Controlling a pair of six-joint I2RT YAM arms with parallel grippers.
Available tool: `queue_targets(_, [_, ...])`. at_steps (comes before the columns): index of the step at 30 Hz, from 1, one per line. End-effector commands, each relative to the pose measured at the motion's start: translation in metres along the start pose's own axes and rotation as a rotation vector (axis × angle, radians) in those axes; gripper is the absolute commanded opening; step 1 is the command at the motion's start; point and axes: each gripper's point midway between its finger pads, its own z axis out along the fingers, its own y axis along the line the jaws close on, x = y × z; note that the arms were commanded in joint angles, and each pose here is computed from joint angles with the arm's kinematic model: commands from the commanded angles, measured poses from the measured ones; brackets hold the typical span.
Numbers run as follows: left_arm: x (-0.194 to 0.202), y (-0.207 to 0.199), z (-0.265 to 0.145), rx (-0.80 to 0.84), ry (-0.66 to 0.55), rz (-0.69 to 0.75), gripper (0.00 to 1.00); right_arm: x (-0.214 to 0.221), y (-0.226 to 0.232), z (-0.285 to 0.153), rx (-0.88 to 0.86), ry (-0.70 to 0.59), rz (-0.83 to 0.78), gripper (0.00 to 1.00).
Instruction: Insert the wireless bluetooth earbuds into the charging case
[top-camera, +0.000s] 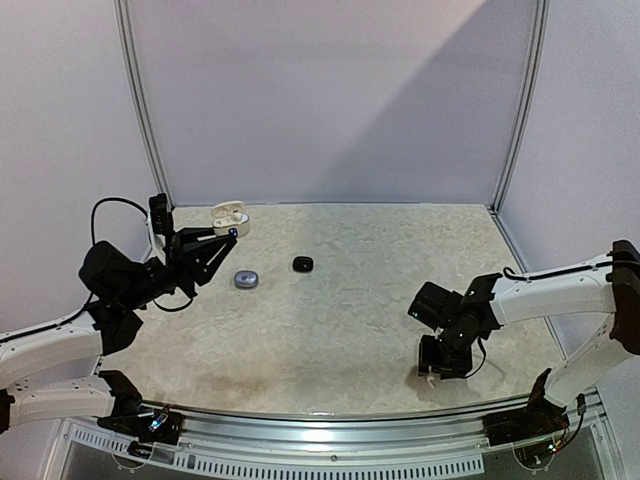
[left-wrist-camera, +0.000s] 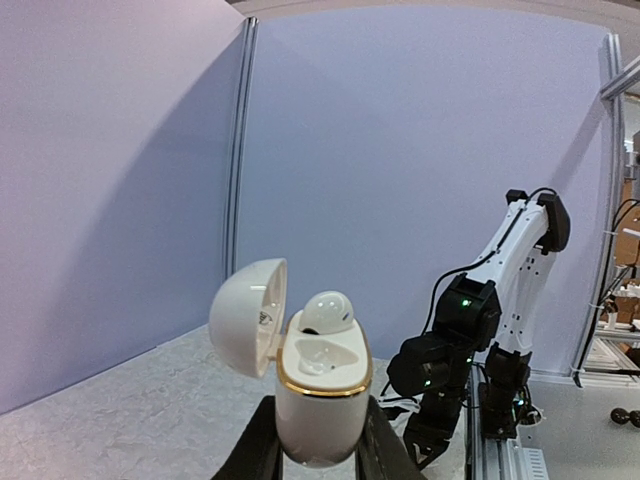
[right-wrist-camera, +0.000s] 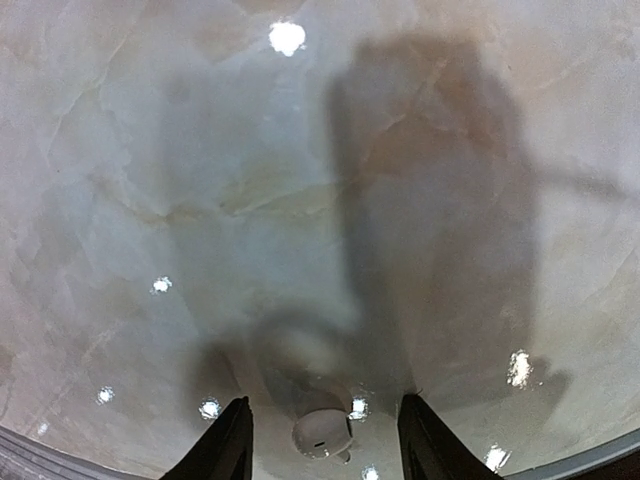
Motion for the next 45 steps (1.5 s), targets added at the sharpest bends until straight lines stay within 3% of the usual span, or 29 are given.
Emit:
queue_targets(1, [0.000,-0.004,0.000,0.018,0.003,0.011,0.00,0.003,-0.006,0.004,-0.008,0.013,-0.004,0.49])
queue_targets(8, [0.003,-0.003,0.001,0.017,0.013,0.007,0.00,0.006,-0.018,-0.001,0.106,0.054,-0.052,0.43])
queue_targets(25, [0.003,-0.003,0.001,0.017,0.015,0.014,0.00,-0.004,0.006,0.005,0.119,0.082,-0.153,0.32])
queue_targets(32, [0.005,-0.003,0.001,0.014,0.018,0.014,0.00,-0.004,0.007,0.003,0.123,0.081,-0.158,0.19])
queue_targets(40, [0.004,-0.003,0.001,0.015,0.016,0.014,0.00,-0.001,0.004,-0.004,0.136,0.098,-0.174,0.28])
queue_targets(45, [0.004,-0.003,0.001,0.016,0.017,0.014,0.00,0.005,0.003,-0.001,0.122,0.132,-0.182,0.29])
